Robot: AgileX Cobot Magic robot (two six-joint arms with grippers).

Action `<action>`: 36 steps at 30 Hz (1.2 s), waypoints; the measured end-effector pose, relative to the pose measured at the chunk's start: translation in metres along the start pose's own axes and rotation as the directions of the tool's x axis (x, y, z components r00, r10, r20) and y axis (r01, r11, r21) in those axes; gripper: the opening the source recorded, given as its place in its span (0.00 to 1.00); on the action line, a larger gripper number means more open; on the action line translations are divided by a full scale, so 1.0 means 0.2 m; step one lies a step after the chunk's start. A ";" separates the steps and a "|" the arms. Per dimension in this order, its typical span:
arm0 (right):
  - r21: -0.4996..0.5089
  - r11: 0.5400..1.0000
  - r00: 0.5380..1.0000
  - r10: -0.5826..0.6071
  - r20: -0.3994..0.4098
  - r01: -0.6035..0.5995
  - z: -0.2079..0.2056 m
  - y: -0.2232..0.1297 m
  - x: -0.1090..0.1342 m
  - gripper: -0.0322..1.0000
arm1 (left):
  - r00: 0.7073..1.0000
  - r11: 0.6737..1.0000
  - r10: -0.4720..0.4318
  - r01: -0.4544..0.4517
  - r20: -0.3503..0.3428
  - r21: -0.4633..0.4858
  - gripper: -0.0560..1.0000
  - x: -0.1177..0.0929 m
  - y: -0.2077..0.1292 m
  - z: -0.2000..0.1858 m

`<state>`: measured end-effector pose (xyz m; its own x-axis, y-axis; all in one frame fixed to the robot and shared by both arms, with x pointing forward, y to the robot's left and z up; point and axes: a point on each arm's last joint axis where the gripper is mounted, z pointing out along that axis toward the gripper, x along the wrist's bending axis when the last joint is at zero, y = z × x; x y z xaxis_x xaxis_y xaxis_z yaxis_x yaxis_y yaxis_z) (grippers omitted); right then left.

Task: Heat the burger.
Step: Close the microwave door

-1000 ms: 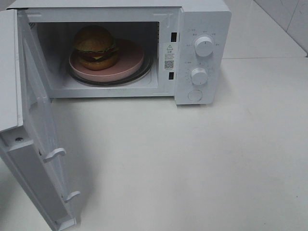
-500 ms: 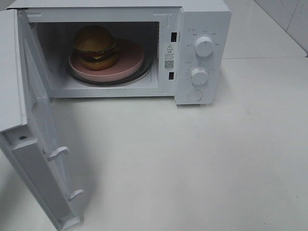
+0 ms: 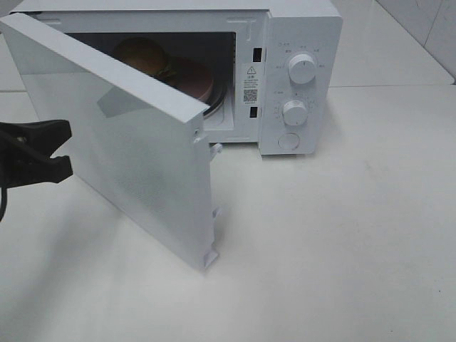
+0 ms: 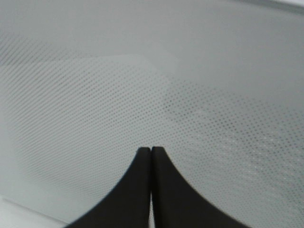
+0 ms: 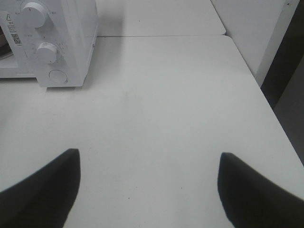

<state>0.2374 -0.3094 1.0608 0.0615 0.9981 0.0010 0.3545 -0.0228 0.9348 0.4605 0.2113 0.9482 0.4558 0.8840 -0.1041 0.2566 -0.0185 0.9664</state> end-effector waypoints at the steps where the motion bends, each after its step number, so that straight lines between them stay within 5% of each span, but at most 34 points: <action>1: 0.000 1.000 1.000 0.000 0.000 0.000 0.00 0.00 0.00 0.76 | 1.000 1.000 0.005 -0.005 0.005 -0.013 0.05 -0.02 0.02 0.04; 36: 0.000 1.000 1.000 0.000 0.000 0.000 0.00 0.00 0.00 0.76 | 0.995 0.988 -0.101 0.097 -0.028 -0.117 0.05 -0.38 0.12 0.69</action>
<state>0.2374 -0.3094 1.0608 0.0615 0.9981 0.0010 0.3545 -0.0228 0.9348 0.5485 0.0789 0.9472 0.4032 0.8943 -0.1941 0.1982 0.1217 0.9726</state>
